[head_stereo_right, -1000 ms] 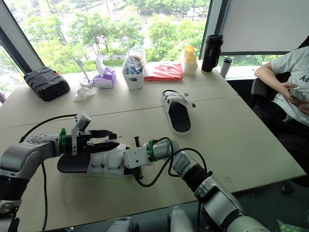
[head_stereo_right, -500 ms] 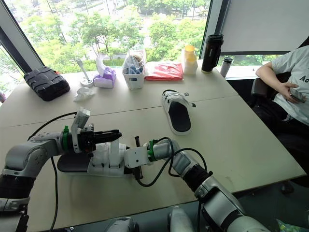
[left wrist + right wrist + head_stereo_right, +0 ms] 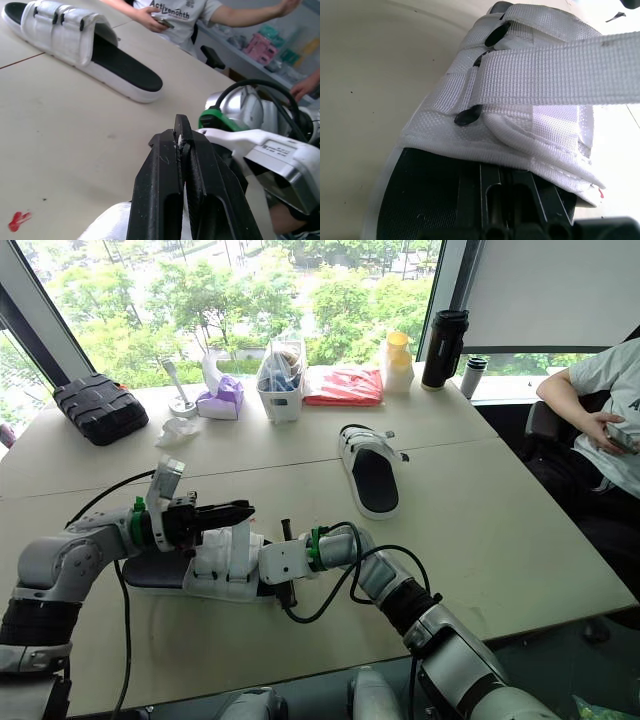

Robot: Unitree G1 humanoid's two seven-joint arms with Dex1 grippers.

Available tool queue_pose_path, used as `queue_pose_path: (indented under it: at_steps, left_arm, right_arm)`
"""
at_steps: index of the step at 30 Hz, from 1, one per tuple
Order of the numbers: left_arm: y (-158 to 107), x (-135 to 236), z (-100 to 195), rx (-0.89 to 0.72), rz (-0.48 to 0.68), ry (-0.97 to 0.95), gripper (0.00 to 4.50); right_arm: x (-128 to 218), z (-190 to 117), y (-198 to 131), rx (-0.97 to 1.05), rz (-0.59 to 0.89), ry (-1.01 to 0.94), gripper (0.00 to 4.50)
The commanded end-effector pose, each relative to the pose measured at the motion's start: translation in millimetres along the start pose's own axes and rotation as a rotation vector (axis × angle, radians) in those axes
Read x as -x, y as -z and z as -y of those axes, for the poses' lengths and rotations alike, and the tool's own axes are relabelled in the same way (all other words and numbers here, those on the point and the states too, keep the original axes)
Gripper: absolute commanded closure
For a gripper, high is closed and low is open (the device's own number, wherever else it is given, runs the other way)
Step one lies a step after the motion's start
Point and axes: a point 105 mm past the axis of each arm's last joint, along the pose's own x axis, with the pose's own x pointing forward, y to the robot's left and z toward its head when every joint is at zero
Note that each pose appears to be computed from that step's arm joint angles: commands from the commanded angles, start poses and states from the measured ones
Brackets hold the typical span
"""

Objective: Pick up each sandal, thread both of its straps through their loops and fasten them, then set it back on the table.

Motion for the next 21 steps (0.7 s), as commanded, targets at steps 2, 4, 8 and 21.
queue_pose_path:
  at_steps: [2, 4, 8, 21]
  left_arm:
    - [-9, 2, -16, -0.114, 0.010, -0.074, 4.43]
    - [-5, 0, -18, -0.121, -0.009, -0.077, 4.43]
    - [10, -4, -27, -0.149, -0.070, -0.093, 4.43]
    - [34, -22, -41, -0.253, -0.274, -0.065, 2.47]
  right_arm:
    - [-3, -25, 21, -0.054, -0.086, -0.086, 4.50]
    - [-3, -25, 21, -0.055, -0.087, -0.087, 4.50]
    - [-2, -25, 21, -0.056, -0.087, -0.087, 4.50]
    - [-2, -25, 21, -0.059, -0.090, -0.085, 4.50]
